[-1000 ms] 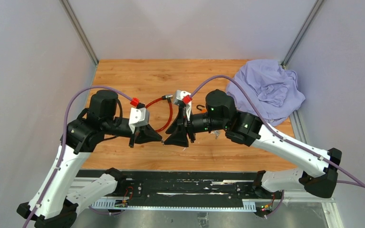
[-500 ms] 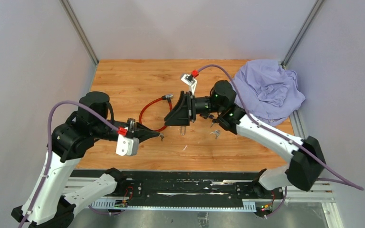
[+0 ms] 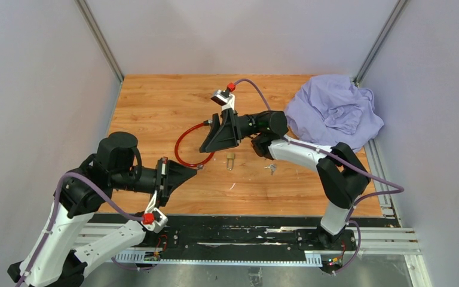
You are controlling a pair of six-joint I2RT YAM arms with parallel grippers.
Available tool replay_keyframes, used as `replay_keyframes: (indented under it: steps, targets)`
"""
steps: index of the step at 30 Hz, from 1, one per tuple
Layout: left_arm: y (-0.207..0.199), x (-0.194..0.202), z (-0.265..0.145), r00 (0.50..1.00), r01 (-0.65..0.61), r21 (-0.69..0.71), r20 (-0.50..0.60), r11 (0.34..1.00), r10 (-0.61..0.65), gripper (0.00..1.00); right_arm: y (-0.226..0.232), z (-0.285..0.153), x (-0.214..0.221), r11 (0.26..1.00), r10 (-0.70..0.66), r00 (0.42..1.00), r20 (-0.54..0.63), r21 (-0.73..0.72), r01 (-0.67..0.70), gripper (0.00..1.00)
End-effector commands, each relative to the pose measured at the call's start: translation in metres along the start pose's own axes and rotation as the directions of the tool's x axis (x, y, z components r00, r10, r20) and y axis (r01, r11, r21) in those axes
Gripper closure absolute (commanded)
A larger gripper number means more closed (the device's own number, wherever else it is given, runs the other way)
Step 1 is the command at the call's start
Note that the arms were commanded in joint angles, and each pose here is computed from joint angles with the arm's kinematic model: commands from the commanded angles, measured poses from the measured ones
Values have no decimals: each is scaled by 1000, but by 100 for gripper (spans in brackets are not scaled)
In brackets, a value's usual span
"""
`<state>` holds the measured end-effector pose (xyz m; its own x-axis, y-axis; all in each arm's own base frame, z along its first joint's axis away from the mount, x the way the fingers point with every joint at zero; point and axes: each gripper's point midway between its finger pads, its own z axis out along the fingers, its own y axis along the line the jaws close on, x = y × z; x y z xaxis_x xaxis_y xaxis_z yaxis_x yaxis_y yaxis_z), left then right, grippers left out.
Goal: Unlock with the key
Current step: Pick up the key from the center of the board.
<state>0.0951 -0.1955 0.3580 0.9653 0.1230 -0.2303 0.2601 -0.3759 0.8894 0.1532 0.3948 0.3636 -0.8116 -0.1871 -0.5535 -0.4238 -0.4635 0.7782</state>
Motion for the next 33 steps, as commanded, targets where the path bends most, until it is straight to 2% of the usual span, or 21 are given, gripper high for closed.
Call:
replay_keyframes:
  steps: [1,5,10,14,19,22,33]
  targets:
    - [-5,-4,-1,955,-298,34,-3,954,298,100,36,-4,3,992,-108,992,-57,-68,104,48]
    - [-10,-6,1,900,-436,42,5,899,436,100,31,-6,10,996,-77,993,-94,-47,72,48]
    - [-17,-12,4,835,-550,37,30,835,549,100,22,-4,14,998,-55,991,-121,-2,55,48]
    - [-18,-13,4,794,-608,42,28,793,607,100,17,3,21,997,-62,984,-167,40,70,53]
    - [-19,-17,4,686,-727,44,30,685,727,100,3,-1,34,982,-59,977,-206,162,94,53]
    - [-22,-21,5,610,-792,38,41,609,791,100,9,5,43,979,-92,963,-254,154,135,52]
    - [-14,-31,3,588,-808,-7,46,589,808,100,5,22,57,990,-37,954,-298,117,75,51]
